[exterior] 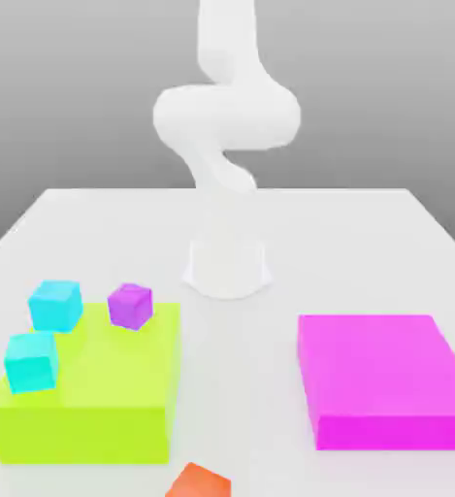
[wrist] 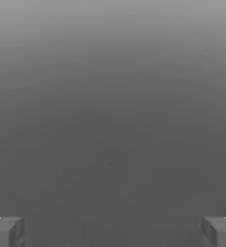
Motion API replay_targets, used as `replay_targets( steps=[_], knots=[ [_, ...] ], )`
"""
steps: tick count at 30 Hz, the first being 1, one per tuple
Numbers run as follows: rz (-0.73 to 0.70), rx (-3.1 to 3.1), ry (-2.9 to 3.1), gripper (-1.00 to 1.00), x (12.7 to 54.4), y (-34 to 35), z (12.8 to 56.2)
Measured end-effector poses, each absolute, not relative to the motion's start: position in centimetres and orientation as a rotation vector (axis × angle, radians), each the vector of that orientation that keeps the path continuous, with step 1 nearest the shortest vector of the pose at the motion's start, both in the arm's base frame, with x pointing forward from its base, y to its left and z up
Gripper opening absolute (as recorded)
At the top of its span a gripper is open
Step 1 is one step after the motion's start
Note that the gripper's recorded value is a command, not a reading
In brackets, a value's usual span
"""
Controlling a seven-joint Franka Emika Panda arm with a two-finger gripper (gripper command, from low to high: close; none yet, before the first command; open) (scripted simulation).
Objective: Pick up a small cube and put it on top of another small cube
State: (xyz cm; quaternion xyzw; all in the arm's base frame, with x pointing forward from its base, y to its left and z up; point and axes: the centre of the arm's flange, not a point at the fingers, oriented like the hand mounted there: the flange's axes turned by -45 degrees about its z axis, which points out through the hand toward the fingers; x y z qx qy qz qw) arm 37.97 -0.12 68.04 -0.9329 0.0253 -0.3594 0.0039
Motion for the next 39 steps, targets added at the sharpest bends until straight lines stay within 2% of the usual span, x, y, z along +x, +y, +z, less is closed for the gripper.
replay_targets(
  steps=[7,15,21,27,32,33,39],
  knots=[
    [-0.852,-3.003,0.25,0.0,46.0,-0.8,57.9],
    [-0.54,-3.054,0.441,0.0,51.7,-1.9,44.6],
    [-0.302,-3.065,0.588,0.0,53.4,-2.8,33.8],
    [-0.061,-3.054,0.727,0.0,52.8,-3.2,22.7],
    [-0.001,-3.048,0.761,0.0,52.4,-3.2,15.1],
    [0.0,-3.048,0.761,-1.0,52.4,-3.2,14.0],
    [-0.001,-3.048,0.761,-1.0,52.4,-3.2,13.5]
  ],
)
